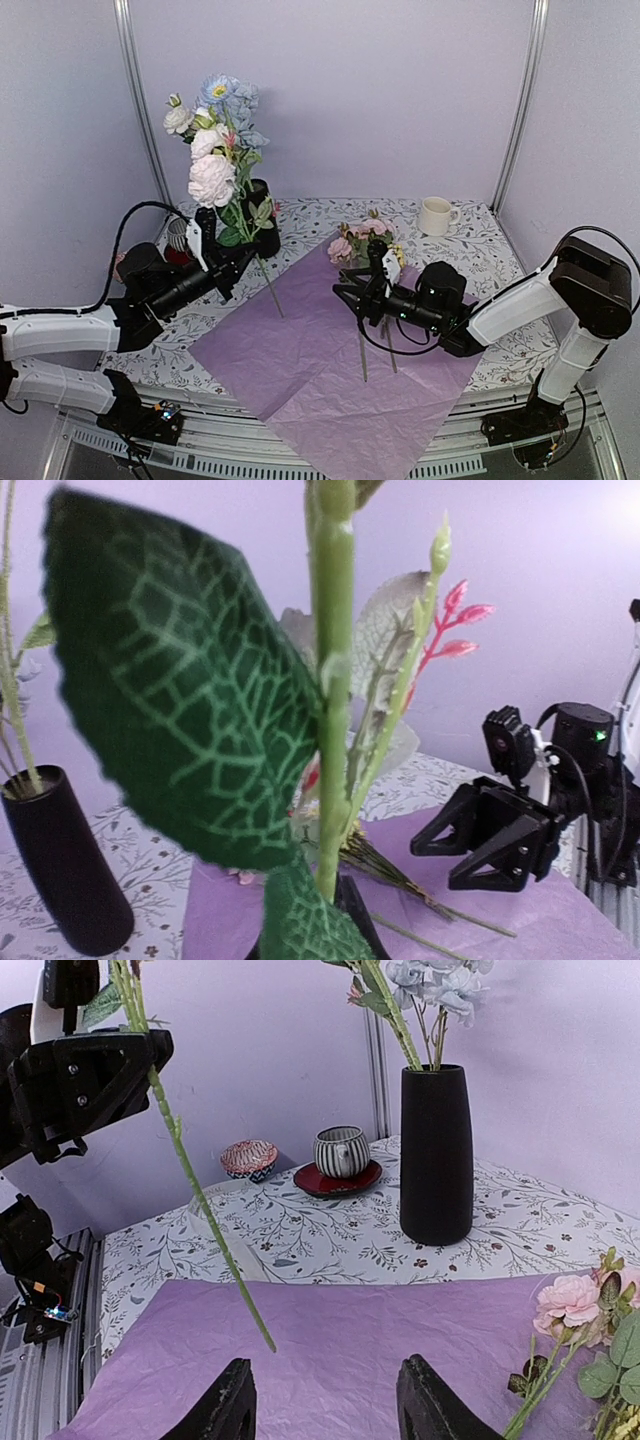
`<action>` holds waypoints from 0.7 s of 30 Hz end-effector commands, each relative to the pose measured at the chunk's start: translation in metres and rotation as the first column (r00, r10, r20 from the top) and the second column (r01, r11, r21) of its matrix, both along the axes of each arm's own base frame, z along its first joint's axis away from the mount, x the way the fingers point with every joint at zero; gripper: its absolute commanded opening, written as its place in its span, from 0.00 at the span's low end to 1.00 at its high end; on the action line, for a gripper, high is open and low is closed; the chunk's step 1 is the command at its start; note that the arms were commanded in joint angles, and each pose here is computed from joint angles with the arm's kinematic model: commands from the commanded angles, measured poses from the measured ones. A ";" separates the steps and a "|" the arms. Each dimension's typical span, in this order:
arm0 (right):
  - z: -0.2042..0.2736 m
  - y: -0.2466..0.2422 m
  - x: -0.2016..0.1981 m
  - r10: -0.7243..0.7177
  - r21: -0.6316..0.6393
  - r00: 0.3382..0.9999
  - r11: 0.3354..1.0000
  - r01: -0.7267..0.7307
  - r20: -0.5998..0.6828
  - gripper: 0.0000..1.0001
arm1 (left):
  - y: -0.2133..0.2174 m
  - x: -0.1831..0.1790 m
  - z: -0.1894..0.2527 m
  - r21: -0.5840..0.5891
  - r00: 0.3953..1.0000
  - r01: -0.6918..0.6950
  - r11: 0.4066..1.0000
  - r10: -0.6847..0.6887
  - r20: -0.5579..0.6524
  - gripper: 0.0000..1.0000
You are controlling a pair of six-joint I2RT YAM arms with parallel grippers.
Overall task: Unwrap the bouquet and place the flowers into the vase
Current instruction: Pass from the right arm to the left, then place the fake flower in the vase.
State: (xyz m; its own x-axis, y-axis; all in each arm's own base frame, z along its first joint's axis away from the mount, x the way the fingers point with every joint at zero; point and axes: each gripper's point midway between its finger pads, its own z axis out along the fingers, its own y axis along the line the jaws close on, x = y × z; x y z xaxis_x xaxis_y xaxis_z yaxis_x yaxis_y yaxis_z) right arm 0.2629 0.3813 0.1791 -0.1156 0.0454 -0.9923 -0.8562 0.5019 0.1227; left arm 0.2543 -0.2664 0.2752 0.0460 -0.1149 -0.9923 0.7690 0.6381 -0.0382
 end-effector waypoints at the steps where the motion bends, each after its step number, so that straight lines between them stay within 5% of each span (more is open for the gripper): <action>1: 0.002 -0.004 0.003 -0.024 0.010 1.000 1.000 0.024 0.021 0.50 | 0.032 0.024 0.027 -0.004 0.972 -0.230 0.973 0.230 0.038 0.00; 15: 0.002 0.002 -0.004 0.029 0.000 0.999 1.000 -0.029 0.038 0.50 | 0.095 0.085 0.145 -0.132 0.851 -0.482 0.866 0.499 0.166 0.00; 21: 0.002 0.003 -0.006 0.037 -0.001 0.999 0.999 -0.037 0.039 0.50 | 0.074 0.100 0.169 -0.161 0.892 -0.394 0.905 0.418 0.169 0.00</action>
